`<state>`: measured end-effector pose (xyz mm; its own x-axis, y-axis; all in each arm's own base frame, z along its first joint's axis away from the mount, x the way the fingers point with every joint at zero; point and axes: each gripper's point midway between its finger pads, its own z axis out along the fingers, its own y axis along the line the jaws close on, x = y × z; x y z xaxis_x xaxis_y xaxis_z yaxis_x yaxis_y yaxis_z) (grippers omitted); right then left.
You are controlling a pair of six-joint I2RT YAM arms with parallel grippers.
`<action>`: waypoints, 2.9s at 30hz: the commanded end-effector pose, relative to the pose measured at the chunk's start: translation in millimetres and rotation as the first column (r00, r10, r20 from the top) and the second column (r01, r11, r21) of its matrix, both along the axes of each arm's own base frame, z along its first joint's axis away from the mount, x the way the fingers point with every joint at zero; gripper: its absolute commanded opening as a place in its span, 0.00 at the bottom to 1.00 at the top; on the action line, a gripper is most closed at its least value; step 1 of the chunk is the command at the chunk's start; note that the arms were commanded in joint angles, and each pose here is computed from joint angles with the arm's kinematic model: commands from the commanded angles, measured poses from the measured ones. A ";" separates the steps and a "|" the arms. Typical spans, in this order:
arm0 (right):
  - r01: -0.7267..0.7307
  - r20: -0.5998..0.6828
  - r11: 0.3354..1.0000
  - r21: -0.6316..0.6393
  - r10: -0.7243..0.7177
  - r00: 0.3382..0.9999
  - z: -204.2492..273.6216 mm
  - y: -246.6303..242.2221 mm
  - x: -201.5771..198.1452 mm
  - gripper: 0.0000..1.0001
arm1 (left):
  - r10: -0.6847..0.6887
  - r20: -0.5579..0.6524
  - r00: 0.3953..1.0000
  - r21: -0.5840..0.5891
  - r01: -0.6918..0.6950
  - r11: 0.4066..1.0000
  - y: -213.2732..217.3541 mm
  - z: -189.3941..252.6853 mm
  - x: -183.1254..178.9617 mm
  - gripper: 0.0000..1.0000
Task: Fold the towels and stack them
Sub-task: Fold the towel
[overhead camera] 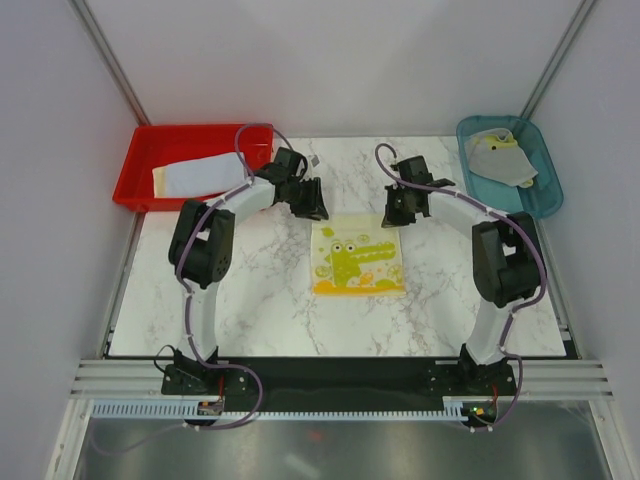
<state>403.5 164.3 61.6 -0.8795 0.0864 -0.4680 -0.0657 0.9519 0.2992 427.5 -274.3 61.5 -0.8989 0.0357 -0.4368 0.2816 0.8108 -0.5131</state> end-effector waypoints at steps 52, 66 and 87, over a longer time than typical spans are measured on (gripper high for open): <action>0.069 0.026 0.962 0.265 -0.079 0.997 -41.4 -60.9 80.8 0.08 | -0.091 0.067 0.994 -0.048 0.094 0.994 6.1 -10.3 54.4 0.47; -0.130 0.124 0.972 0.197 0.107 0.987 13.2 -60.2 83.8 0.39 | -0.213 0.198 0.957 0.015 0.214 0.977 17.7 36.4 59.2 0.61; -0.257 0.083 0.947 0.195 0.245 0.966 -29.2 -63.2 84.4 0.34 | -0.337 0.116 0.934 0.123 0.323 0.938 28.0 -33.2 63.6 0.53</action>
